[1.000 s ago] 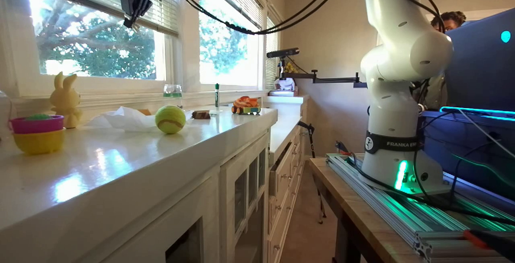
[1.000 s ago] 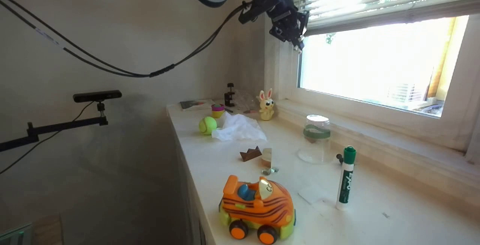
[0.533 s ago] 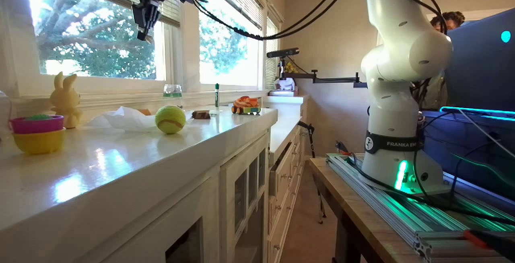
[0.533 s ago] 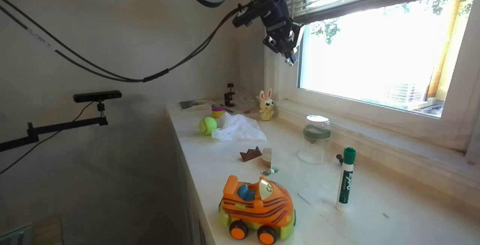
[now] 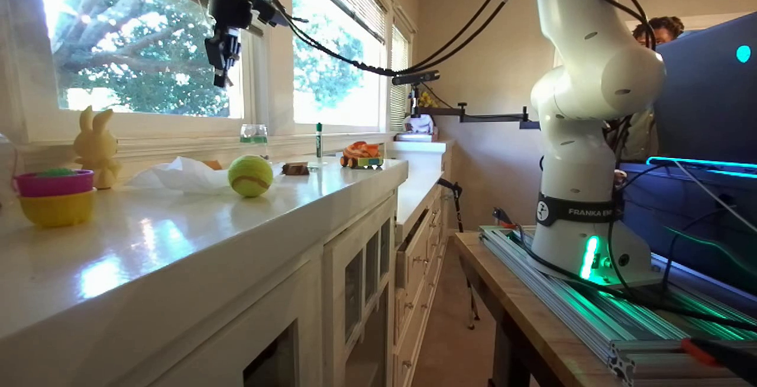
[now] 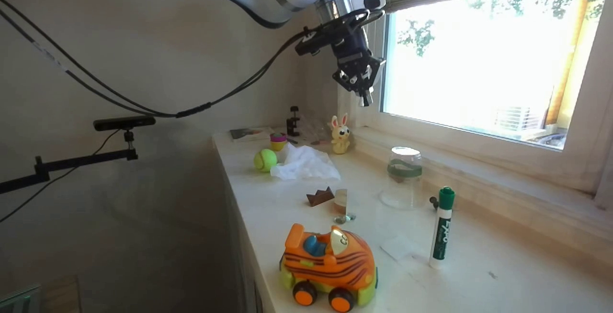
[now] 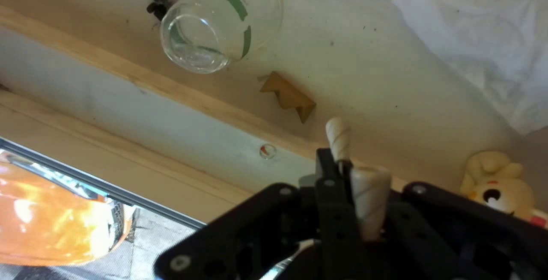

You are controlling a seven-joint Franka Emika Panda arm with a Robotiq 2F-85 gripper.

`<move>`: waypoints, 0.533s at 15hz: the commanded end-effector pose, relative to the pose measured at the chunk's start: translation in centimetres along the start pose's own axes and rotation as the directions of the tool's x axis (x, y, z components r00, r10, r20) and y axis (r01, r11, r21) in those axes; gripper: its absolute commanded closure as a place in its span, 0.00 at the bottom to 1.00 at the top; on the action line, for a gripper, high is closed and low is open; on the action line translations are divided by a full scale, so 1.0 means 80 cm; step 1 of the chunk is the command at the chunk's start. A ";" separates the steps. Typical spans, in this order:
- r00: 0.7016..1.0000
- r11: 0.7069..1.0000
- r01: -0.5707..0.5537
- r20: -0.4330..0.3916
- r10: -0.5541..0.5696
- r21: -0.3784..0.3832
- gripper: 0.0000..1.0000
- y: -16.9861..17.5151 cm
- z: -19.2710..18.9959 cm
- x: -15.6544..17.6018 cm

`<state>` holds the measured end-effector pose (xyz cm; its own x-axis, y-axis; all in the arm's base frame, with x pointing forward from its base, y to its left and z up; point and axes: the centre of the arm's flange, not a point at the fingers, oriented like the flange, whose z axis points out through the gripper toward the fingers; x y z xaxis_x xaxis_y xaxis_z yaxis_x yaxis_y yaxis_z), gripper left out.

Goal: Open the blinds of the window

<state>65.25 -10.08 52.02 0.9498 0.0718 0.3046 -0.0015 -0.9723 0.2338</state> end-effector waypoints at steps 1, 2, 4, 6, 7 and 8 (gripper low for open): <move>0.999 1.000 0.031 0.043 -0.031 0.002 0.98 -0.007 0.031 -0.015; 0.999 1.000 0.030 0.041 -0.031 0.005 0.98 -0.008 0.031 -0.014; 0.999 0.999 0.040 0.036 -0.041 0.004 0.98 -0.010 0.032 -0.014; 0.999 0.999 0.045 0.027 -0.045 -0.001 0.98 -0.011 0.030 -0.013; 0.999 0.999 0.047 0.024 -0.047 -0.003 0.99 -0.010 0.030 -0.012; 0.998 0.999 0.053 0.018 -0.053 0.000 0.98 -0.010 0.029 -0.012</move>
<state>65.62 -9.62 50.90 0.9531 0.0854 0.2905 0.0152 -0.9717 0.2358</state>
